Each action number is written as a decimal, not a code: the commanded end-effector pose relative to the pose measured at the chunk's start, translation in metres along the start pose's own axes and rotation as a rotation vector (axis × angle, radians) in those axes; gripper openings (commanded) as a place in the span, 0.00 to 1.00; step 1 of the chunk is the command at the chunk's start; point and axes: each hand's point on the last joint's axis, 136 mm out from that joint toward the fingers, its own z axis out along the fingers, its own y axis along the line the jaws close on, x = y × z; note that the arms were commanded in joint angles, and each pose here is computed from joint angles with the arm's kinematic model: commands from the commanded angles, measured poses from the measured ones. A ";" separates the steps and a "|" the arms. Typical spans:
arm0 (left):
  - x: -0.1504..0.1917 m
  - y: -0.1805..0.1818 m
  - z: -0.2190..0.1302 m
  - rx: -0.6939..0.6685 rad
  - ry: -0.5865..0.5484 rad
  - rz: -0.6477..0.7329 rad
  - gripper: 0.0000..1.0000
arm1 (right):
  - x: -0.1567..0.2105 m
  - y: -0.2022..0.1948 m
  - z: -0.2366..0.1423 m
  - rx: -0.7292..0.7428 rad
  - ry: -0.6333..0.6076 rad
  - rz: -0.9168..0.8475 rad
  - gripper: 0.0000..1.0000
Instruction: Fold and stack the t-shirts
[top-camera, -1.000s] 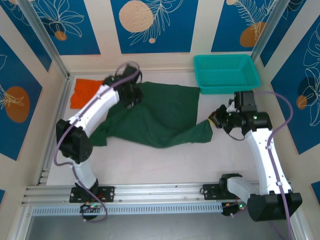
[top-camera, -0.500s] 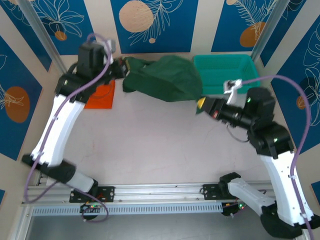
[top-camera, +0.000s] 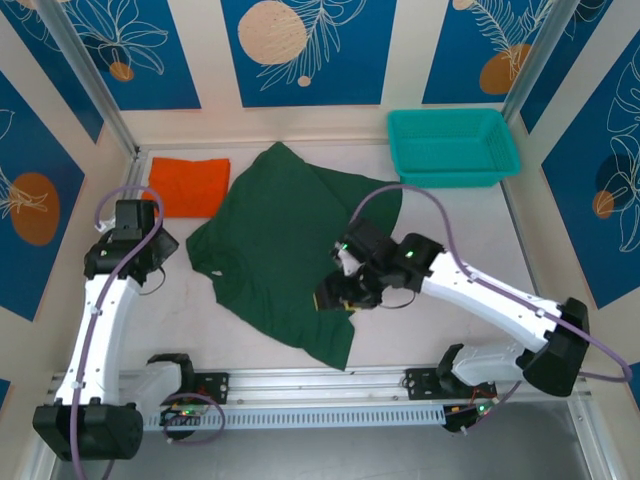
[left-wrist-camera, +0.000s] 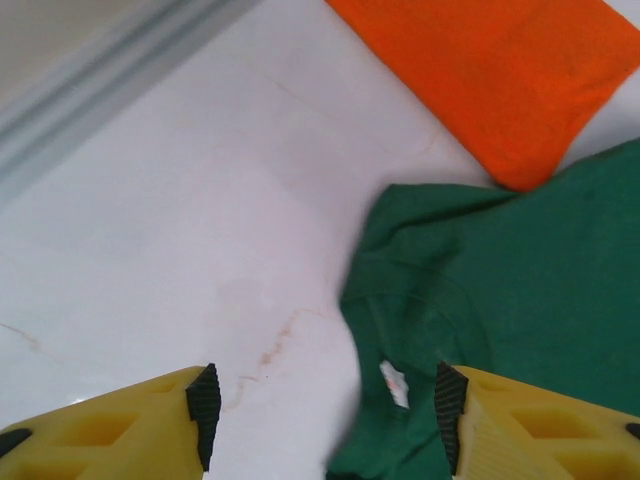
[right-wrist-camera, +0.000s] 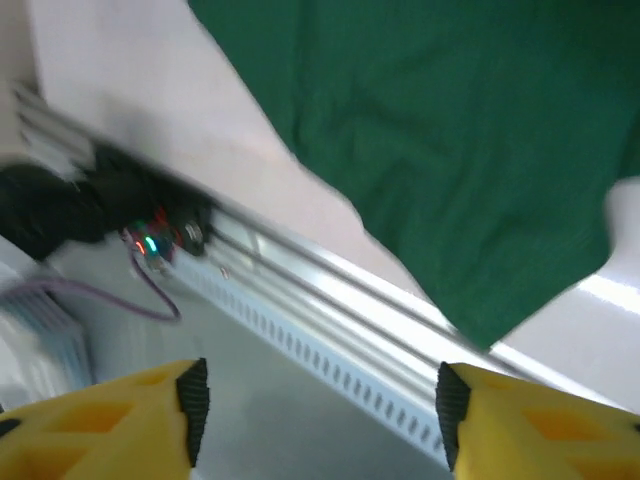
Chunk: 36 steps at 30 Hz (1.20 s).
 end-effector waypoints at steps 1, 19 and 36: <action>0.032 -0.036 0.016 0.133 0.179 -0.063 0.60 | -0.052 -0.031 -0.039 -0.018 -0.207 0.170 0.66; 0.226 -0.061 0.101 -0.199 0.584 0.390 0.68 | -0.179 -0.202 0.049 0.447 -0.148 0.453 0.52; 0.173 0.017 0.113 -0.362 0.509 0.404 0.64 | -0.102 -0.186 0.126 0.433 0.131 0.598 0.27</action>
